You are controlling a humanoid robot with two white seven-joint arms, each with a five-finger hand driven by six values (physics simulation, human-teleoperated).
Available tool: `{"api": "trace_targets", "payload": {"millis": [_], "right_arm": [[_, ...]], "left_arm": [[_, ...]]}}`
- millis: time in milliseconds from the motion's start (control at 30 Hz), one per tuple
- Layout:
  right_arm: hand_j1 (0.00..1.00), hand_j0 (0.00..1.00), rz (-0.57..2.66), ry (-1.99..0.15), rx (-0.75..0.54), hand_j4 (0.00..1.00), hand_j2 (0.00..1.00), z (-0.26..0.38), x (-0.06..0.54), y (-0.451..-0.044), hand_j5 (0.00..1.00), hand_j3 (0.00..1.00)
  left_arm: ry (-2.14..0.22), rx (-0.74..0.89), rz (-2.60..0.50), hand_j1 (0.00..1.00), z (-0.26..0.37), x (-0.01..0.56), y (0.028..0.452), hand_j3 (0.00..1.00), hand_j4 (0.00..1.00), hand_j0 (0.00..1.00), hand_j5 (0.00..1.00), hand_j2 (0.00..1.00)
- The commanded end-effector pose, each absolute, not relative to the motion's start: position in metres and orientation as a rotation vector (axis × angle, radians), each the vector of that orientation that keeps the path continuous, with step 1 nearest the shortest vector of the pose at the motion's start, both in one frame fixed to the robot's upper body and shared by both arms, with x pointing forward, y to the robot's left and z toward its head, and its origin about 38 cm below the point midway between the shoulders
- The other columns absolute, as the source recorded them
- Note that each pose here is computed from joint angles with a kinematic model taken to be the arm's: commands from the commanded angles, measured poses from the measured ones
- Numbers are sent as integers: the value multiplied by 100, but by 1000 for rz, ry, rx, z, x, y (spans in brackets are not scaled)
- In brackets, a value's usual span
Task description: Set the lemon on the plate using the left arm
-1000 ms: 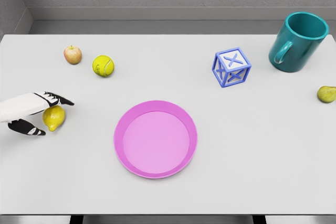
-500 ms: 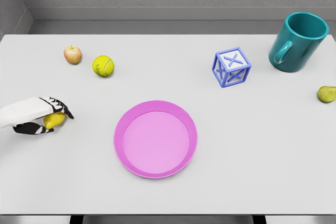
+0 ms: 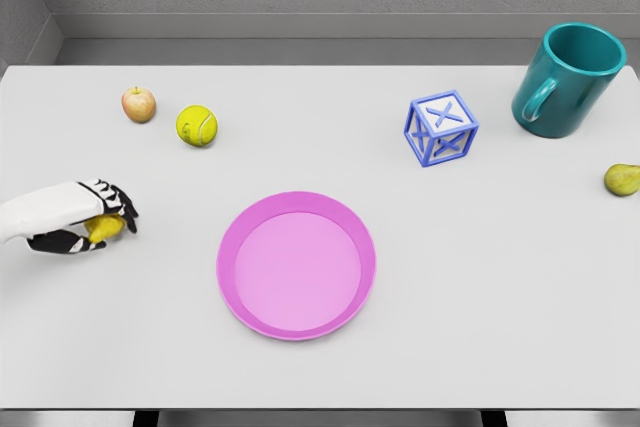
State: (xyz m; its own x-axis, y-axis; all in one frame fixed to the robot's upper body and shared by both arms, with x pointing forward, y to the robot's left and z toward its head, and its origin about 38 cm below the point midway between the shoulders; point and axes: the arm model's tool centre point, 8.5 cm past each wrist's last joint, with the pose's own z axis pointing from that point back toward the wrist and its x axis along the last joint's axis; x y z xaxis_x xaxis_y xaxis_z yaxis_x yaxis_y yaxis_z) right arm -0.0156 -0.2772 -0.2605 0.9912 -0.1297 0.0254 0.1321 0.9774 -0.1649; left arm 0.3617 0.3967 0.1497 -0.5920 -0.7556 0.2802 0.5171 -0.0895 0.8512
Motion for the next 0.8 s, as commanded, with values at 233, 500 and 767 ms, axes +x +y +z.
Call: {"api": "trace_targets", "payload": {"millis": [233,500,767], "right_arm": [[100,100,-132,-15,-167,100,100,-261,-16,-277,100,100],[100,100,-132,-15,-167,100,100,-261,-16,-277,100,100],[100,100,-132,-15,-167,100,100,-261,-16,-277,100,100]], "left_arm": [[-1400,283,-1853,56,171,366,364,56,56,56,56,56],[-1520,264,-1871,56,185,369,331,56,56,56,56,56],[-1597,177,-1916,56,180,371,285,56,56,56,56,56]]}}
